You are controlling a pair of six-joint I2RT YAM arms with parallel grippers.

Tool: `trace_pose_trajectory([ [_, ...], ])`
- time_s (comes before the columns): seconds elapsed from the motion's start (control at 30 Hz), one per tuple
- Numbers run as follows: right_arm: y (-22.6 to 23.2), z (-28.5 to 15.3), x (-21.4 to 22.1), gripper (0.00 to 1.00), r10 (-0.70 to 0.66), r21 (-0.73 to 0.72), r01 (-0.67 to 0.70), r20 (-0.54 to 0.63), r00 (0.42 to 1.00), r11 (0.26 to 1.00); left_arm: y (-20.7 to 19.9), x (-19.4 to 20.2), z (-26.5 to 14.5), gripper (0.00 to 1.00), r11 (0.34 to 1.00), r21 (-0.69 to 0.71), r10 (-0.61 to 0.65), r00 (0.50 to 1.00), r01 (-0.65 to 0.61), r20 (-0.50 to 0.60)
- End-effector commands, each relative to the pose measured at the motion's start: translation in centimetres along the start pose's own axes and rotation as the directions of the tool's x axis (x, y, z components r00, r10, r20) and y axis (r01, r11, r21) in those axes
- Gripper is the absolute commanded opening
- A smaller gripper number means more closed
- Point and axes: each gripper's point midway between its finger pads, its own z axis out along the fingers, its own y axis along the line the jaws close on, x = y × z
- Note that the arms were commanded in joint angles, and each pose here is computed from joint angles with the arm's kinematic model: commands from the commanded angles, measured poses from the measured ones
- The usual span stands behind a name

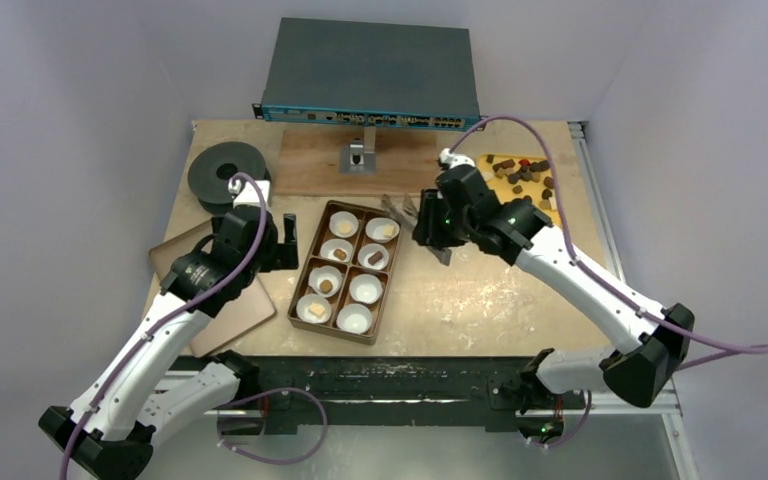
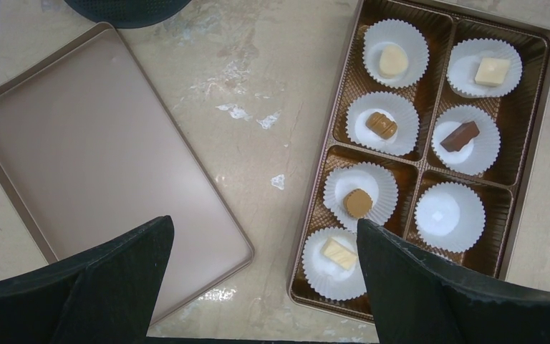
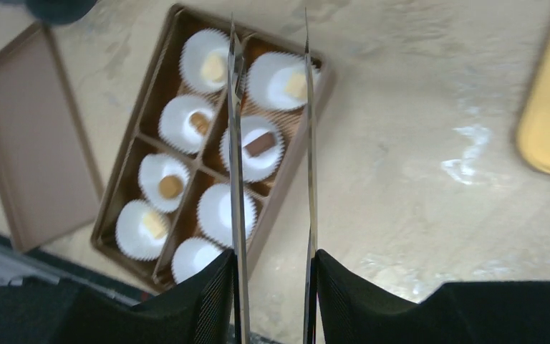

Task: Pack the chocolate

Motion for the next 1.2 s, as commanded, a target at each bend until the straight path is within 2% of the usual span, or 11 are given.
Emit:
trace_pose_trajectory([
  [0.0,-5.6,-0.7,-2.2,0.46,0.040,0.133,-0.049,0.073,0.997,0.990,-0.6,-0.5,0.3,1.00,0.999,0.021,-0.035,0.999,0.035,0.017],
  [0.2,-12.0,-0.7,-4.1,0.46,0.105,0.268,-0.135,0.122,0.987,0.954,-0.8,-0.5,0.3,1.00,0.999,0.034,-0.033,0.999,0.032,0.013],
  [0.47,-19.9,-0.2,-5.0,0.46,0.183,0.446,-0.244,0.176,0.967,0.861,-1.2,-0.4,0.3,1.00,0.998,0.058,-0.032,0.999,0.032,0.007],
  [0.77,-24.6,0.7,-4.1,0.46,0.246,0.522,-0.323,0.213,0.946,0.789,-1.5,-0.4,0.2,1.00,0.996,0.077,-0.034,0.999,0.034,0.007],
  [1.17,-29.6,2.0,-4.8,0.45,0.315,0.545,-0.386,0.223,0.922,0.744,-2.1,-0.3,0.3,1.00,0.994,0.100,-0.035,0.999,0.035,-0.001],
])
